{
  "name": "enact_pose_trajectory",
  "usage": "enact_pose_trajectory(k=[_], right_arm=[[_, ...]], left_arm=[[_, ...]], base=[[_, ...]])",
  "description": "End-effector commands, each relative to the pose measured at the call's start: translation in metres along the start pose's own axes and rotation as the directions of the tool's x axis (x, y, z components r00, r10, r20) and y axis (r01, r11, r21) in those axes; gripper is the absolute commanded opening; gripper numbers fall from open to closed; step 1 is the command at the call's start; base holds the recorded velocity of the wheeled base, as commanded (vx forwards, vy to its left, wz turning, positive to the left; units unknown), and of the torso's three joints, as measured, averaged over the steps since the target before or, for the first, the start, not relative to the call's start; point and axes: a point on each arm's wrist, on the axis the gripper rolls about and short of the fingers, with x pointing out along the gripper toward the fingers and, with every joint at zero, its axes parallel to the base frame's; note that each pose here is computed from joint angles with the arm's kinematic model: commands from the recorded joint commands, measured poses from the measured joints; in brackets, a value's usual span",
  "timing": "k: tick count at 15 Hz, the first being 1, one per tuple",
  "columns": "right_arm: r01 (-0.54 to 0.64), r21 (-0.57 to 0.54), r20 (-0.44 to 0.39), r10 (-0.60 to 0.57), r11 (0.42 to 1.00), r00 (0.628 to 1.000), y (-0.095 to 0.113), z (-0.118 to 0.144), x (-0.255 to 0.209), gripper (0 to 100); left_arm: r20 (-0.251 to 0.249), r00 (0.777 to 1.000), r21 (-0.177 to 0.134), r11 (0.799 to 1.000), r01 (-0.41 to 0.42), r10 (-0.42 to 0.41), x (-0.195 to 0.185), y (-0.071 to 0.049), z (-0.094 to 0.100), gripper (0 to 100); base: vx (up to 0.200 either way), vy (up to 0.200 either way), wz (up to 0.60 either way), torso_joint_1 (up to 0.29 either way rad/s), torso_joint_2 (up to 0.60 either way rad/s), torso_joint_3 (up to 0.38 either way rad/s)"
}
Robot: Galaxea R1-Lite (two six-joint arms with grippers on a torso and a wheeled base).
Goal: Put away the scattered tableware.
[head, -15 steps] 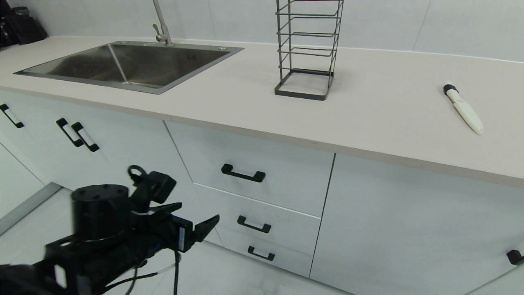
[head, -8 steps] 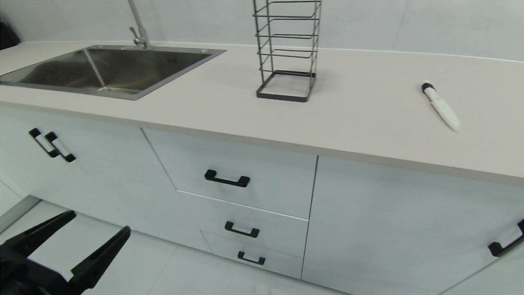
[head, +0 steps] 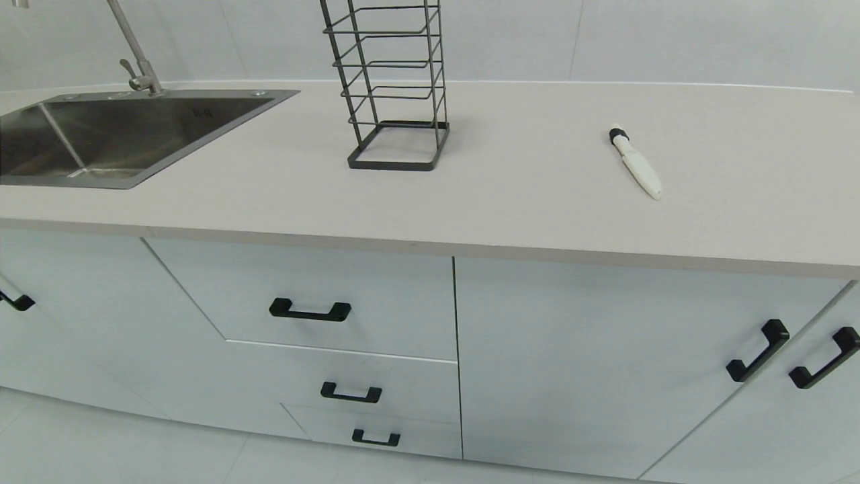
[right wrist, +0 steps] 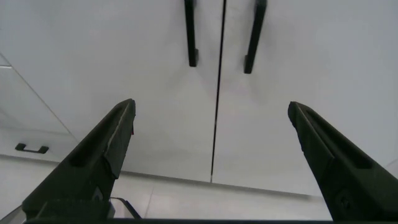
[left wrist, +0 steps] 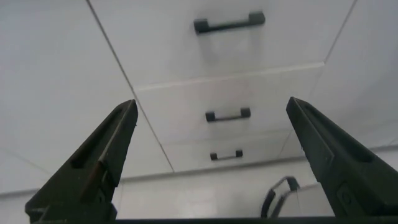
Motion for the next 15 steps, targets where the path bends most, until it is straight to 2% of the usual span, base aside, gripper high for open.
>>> enact_pose_trajectory(k=[1, 2, 4, 5, 6, 9, 10, 12, 14, 15], right_arm=[[0.000, -0.001, -0.001, 0.000, 1.000, 1.000, 0.0000, 0.0001, 0.0001, 100], [0.000, -0.001, -0.001, 0.000, 1.000, 1.000, 0.0000, 0.0001, 0.0001, 100], [0.000, 0.001, -0.001, 0.000, 1.000, 1.000, 0.0000, 0.0001, 0.0001, 100], [0.000, 0.002, -0.001, 0.000, 1.000, 1.000, 0.0000, 0.0001, 0.0001, 100], [0.000, 0.002, -0.001, 0.000, 1.000, 1.000, 0.0000, 0.0001, 0.0001, 100], [0.001, 0.002, -0.001, -0.001, 1.000, 1.000, 0.0000, 0.0001, 0.0001, 100], [0.000, 0.002, -0.001, 0.000, 1.000, 1.000, 0.0000, 0.0001, 0.0001, 100], [0.001, 0.002, -0.001, -0.001, 1.000, 1.000, 0.0000, 0.0001, 0.0001, 100], [0.000, 0.001, -0.001, 0.000, 1.000, 1.000, 0.0000, 0.0001, 0.0001, 100], [0.000, 0.001, -0.001, 0.000, 1.000, 1.000, 0.0000, 0.0001, 0.0001, 100]], left_arm=[[0.099, 0.994, 0.011, 0.999, -0.038, 0.036, -0.0217, -0.0063, -0.0186, 100], [0.109, 0.993, 0.010, 0.999, -0.050, 0.048, -0.0216, -0.0059, -0.0179, 100], [0.108, 0.988, -0.016, 0.993, -0.113, 0.114, -0.0212, -0.0044, -0.0184, 100], [0.078, 0.981, -0.023, 0.984, -0.176, 0.177, -0.0209, -0.0032, -0.0215, 100], [0.064, 0.977, -0.043, 0.978, -0.203, 0.206, -0.0211, -0.0027, -0.0224, 100], [0.063, 0.978, -0.040, 0.979, -0.199, 0.201, -0.0210, -0.0027, -0.0225, 100], [0.063, 0.977, -0.051, 0.979, -0.200, 0.203, -0.0210, -0.0027, -0.0225, 100], [0.063, 0.977, -0.092, 0.976, -0.196, 0.203, -0.0210, -0.0028, -0.0225, 100], [0.063, 0.978, -0.096, 0.976, -0.195, 0.201, -0.0209, -0.0027, -0.0228, 100], [0.063, 0.978, -0.095, 0.976, -0.195, 0.201, -0.0209, -0.0027, -0.0228, 100]], base=[[0.000, 0.000, 0.00, 0.000, 0.00, 0.000], [0.000, 0.000, 0.00, 0.000, 0.00, 0.000], [0.000, 0.000, -0.60, 0.005, 0.00, 0.005], [0.000, 0.000, 0.00, 0.000, 0.00, 0.000], [0.000, 0.000, 0.00, 0.000, 0.00, 0.000], [0.000, 0.000, 0.00, 0.000, 0.00, 0.000], [0.000, 0.000, 0.00, 0.000, 0.00, 0.000], [0.000, 0.000, 0.00, 0.000, 0.00, 0.000], [0.000, 0.000, 0.00, 0.000, 0.00, 0.000], [0.200, 0.000, 0.00, 0.002, 0.01, 0.007]])
